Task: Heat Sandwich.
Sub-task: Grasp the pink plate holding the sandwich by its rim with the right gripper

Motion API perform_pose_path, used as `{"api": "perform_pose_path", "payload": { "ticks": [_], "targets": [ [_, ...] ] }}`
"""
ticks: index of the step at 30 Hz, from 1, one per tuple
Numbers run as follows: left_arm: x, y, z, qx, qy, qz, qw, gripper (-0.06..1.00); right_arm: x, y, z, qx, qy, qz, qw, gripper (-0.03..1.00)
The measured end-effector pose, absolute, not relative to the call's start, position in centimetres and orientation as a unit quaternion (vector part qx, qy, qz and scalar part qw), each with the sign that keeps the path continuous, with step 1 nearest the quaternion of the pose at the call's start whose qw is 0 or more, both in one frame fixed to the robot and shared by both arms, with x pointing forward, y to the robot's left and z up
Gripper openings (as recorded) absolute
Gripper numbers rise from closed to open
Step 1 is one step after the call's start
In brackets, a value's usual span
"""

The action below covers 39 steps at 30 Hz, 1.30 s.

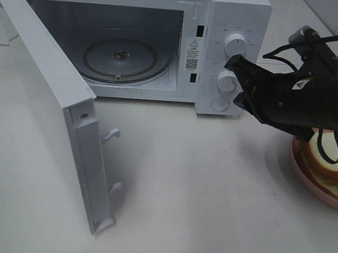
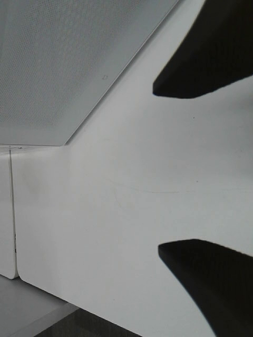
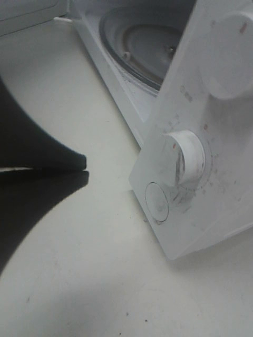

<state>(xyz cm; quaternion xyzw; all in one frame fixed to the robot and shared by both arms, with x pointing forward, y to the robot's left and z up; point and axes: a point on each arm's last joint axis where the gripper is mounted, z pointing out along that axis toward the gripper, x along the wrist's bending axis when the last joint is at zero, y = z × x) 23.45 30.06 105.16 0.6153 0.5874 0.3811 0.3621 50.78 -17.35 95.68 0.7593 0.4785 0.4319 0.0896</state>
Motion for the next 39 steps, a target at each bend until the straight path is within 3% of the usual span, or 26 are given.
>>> {"api": "perform_pose_path", "payload": {
  "ticks": [12, 22, 27, 31, 32, 33, 39],
  "targets": [
    [23.4, 30.1, 105.2, 0.615, 0.587, 0.381, 0.362, 0.69, 51.6, -18.0, 99.5, 0.681, 0.658, 0.318, 0.045, 0.01],
    [23.4, 30.1, 105.2, 0.615, 0.587, 0.381, 0.362, 0.69, 51.8, -20.2, 101.6, 0.632, 0.749, 0.192, 0.051, 0.08],
    [23.4, 30.1, 105.2, 0.615, 0.587, 0.381, 0.362, 0.69, 51.1, -21.2, 102.6, 0.615, 0.78, 0.106, 0.053, 0.21],
    [23.4, 30.1, 105.2, 0.615, 0.587, 0.381, 0.362, 0.69, 49.9, -22.5, 103.0, 0.609, 0.791, 0.018, 0.049, 0.45],
    [23.4, 30.1, 105.2, 0.615, 0.587, 0.381, 0.362, 0.69, 49.9, -22.5, 103.0, 0.609, 0.791, 0.018, 0.049, 0.45],
    [23.4, 30.1, 105.2, 0.615, 0.587, 0.381, 0.362, 0.69, 49.4, -22.9, 103.1, 0.607, 0.793, -0.015, 0.042, 0.56],
    [23.4, 30.1, 105.2, 0.615, 0.587, 0.381, 0.362, 0.69, 48.2, -23.6, 104.0, 0.609, 0.791, -0.045, 0.034, 0.75]
  ]
}}
